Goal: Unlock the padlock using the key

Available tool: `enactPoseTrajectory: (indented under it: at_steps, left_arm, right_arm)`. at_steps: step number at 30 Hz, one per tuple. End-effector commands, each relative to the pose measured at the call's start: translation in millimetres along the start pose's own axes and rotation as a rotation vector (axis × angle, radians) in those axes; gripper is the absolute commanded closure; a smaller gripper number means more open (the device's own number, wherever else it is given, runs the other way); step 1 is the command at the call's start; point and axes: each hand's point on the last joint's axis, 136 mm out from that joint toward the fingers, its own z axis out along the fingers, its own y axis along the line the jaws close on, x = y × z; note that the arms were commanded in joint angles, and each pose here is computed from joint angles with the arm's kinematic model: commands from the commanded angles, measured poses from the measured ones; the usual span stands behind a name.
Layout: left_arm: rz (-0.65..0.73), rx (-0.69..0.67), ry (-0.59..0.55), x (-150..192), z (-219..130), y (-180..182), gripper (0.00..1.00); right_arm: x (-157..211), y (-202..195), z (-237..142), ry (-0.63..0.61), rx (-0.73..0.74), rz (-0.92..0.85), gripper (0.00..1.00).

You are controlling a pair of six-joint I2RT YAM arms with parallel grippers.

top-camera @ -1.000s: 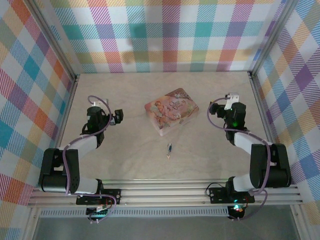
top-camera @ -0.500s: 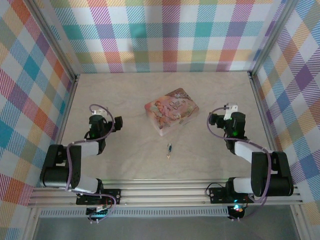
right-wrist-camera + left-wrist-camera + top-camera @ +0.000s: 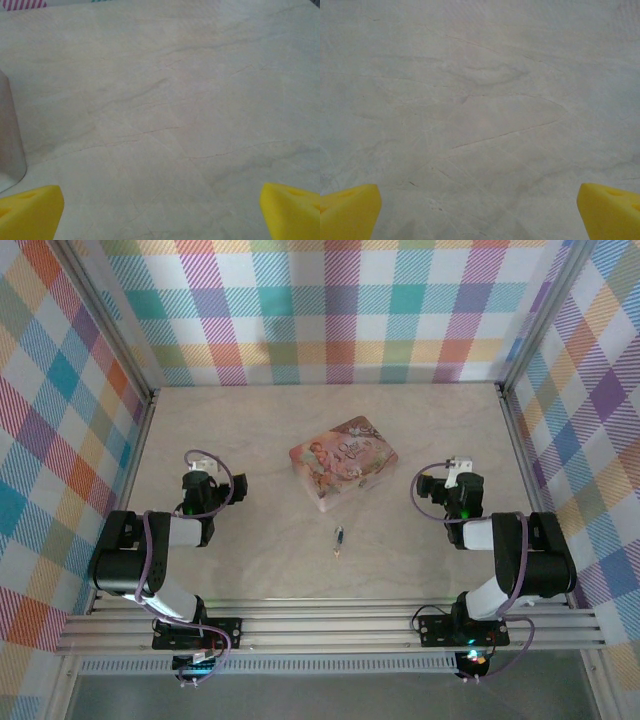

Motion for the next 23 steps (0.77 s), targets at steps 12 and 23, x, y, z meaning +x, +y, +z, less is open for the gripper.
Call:
enactPoseTrajectory:
  at_steps: [12, 23]
  left_arm:
    - [0.016, -0.001, -0.036, -9, 0, -1, 0.00]
    - [0.018, -0.001, -0.034, -9, 0, -2, 0.00]
  right_arm:
    - [-23, 2, 2, -0.072, 0.004, 0.002, 0.00]
    - [-22, 14, 4, -0.055, -0.058, -0.027, 0.00]
